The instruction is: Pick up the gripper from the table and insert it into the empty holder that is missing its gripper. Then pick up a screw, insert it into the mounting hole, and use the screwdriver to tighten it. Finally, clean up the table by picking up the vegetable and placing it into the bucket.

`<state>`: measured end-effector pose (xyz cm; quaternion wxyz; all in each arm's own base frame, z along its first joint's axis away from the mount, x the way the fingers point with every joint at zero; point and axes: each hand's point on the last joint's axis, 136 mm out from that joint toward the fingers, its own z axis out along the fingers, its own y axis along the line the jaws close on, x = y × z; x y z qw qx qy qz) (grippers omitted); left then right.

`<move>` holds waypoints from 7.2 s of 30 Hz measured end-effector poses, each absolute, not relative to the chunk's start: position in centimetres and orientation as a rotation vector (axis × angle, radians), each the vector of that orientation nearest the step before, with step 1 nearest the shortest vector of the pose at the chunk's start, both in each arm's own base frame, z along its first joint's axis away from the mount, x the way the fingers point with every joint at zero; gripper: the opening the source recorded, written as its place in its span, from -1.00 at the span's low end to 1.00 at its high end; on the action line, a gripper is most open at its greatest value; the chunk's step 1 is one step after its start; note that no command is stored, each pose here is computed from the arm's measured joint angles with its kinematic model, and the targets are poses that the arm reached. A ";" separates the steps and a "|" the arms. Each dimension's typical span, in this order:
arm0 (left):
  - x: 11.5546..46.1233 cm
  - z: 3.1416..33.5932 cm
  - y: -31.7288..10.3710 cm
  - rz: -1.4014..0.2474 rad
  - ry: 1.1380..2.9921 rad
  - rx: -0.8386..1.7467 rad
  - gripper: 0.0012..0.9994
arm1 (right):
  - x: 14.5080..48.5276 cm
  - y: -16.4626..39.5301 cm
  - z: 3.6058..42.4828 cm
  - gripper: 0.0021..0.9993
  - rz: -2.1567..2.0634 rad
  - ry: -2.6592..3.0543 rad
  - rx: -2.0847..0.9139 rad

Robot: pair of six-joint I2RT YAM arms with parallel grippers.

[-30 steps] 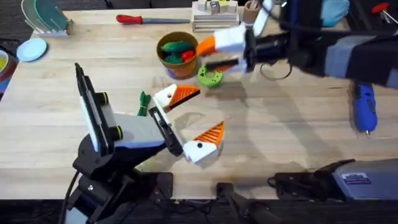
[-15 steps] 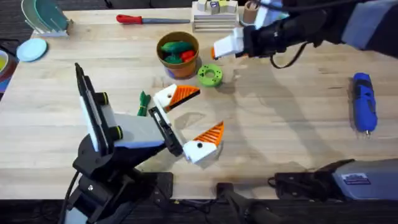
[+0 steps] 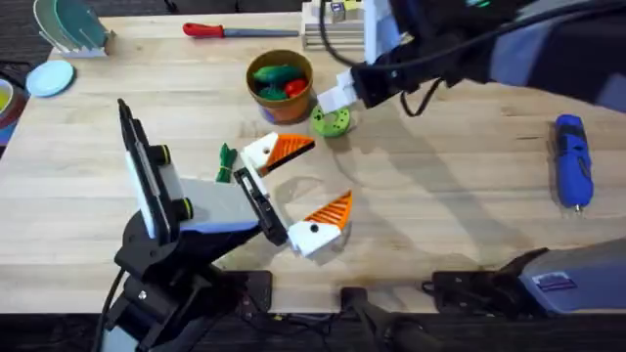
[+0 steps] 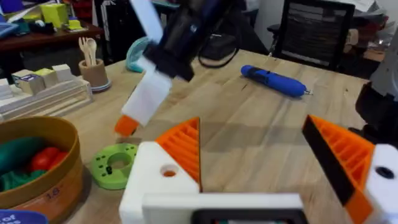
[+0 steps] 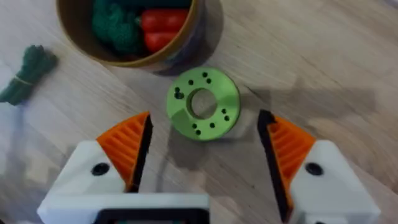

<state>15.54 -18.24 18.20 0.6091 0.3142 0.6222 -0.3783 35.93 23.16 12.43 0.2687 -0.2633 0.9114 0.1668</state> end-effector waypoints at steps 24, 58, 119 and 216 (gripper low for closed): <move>15.5 18.2 -18.2 -0.874 1.437 0.726 0.99 | 36.2 29.2 8.1 0.19 0.361 2.343 -1.132; 15.5 18.2 -18.2 -0.874 1.437 0.726 0.99 | 36.5 28.6 5.7 -0.99 0.203 2.380 -1.155; 15.5 18.2 -18.2 -0.874 1.437 0.726 0.99 | 23.2 29.0 31.0 -0.99 0.389 2.267 -1.233; 15.6 18.0 -18.2 -0.871 1.446 0.723 0.99 | 20.1 36.2 22.9 -0.04 0.350 2.343 -1.521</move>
